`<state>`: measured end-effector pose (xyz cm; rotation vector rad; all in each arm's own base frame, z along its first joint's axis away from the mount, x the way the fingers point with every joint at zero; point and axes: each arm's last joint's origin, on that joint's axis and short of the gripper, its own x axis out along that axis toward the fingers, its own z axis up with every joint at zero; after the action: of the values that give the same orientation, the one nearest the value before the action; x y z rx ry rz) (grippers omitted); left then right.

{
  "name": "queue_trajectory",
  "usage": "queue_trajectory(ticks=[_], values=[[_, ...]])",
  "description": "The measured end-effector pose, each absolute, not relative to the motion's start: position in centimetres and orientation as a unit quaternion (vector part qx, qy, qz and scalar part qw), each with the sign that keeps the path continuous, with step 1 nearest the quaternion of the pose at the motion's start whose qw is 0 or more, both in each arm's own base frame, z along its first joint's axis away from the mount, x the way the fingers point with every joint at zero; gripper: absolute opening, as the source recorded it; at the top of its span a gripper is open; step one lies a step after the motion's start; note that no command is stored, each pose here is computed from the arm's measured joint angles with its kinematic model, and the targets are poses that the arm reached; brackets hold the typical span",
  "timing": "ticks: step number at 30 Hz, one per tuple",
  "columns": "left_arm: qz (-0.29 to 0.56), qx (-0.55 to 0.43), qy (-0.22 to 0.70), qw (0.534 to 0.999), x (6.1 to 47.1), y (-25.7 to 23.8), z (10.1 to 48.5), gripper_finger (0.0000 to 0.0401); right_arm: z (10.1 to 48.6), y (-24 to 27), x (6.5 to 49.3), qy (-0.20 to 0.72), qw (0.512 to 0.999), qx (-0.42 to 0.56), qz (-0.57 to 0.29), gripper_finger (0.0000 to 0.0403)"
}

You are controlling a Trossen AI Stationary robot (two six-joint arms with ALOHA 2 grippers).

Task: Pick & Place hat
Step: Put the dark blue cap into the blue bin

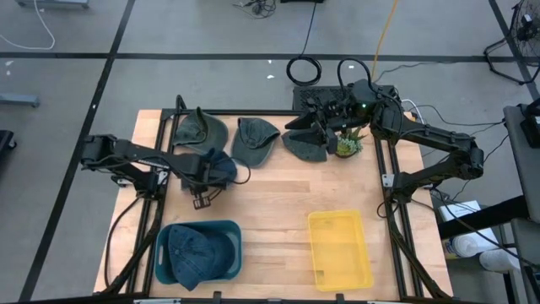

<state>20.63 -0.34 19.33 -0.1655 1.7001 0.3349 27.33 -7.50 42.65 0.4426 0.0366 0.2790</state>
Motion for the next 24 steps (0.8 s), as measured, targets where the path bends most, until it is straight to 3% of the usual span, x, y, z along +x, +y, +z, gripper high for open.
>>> queue_trajectory(ticks=[13, 24], values=[[0.148, -0.083, 0.669, 0.723, 22.7, -1.1, 26.9, 0.0011, 42.7, -7.5, 27.3, 0.026, 0.951, 0.276, 0.136, 0.0196], [0.095, -0.115, 0.624, 0.767, 22.8, -1.7, 31.7, 0.0011, 42.7, -7.5, 27.3, 0.044, 0.905, 0.402, 0.132, 0.0196]])
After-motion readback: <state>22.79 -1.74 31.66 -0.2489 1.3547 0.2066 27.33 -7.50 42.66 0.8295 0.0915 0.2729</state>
